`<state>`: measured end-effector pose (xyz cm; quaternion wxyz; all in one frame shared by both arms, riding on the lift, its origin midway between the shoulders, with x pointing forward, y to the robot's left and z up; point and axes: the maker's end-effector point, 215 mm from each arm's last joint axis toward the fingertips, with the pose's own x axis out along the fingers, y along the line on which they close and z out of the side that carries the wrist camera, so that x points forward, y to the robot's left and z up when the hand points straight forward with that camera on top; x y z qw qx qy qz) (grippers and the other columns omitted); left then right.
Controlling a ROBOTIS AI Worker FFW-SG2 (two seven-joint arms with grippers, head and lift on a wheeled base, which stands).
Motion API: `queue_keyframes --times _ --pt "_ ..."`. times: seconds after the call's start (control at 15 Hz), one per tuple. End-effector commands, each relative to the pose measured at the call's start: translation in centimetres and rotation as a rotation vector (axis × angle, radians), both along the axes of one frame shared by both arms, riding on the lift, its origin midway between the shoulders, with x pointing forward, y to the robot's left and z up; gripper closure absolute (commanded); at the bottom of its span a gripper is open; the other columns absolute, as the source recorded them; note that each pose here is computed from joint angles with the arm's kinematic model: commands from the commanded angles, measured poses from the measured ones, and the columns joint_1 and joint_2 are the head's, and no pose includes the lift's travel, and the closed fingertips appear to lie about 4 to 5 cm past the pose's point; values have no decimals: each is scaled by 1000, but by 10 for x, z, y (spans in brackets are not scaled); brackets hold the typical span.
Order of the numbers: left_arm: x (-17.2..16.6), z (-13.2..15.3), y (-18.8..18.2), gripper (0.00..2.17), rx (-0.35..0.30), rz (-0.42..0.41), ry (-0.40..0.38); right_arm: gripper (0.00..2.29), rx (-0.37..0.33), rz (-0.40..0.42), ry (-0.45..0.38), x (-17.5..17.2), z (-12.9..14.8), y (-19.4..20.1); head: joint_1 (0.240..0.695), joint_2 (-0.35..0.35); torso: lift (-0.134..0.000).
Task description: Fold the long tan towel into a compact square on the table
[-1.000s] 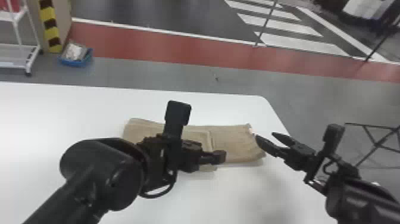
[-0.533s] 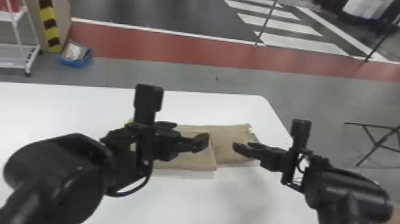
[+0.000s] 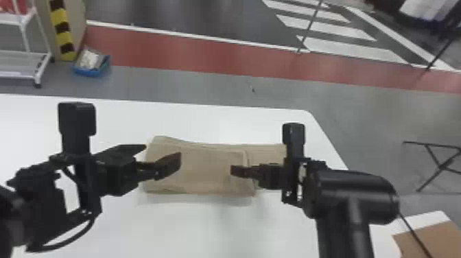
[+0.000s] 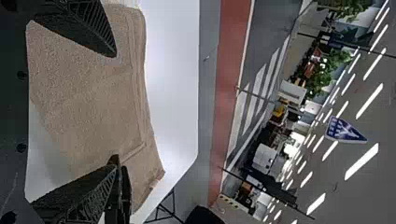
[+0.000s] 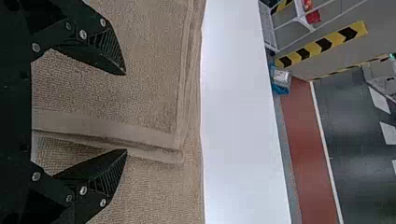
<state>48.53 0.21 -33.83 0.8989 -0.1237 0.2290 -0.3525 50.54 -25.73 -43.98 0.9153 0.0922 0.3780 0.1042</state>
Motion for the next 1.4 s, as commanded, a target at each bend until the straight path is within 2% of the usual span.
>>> queue_keyframes --times 0.0,0.07,0.27,0.47,0.67,1.0,1.33 --pt "-1 1 12 33 -10 13 5 407 1 -2 51 -4 -9 8 695 -290 -124" --pt "1 2 17 33 -15 22 6 407 5 -16 79 -10 -14 4 695 -269 -124" --pt "0 4 9 33 -31 14 10 407 18 -38 99 -20 -14 -2 695 -262 -124" --pt "-1 4 -1 33 -35 2 10 407 18 -46 70 -17 -4 -7 695 -281 -124" --pt "1 2 -2 33 -36 4 15 407 54 -52 30 -9 11 -12 695 -291 -124" --pt "2 0 -4 33 -33 0 17 407 20 -80 31 -8 12 -25 695 -303 -124" --pt "1 0 -5 33 -34 -2 19 407 11 -77 81 -15 -2 -21 695 -315 -124"
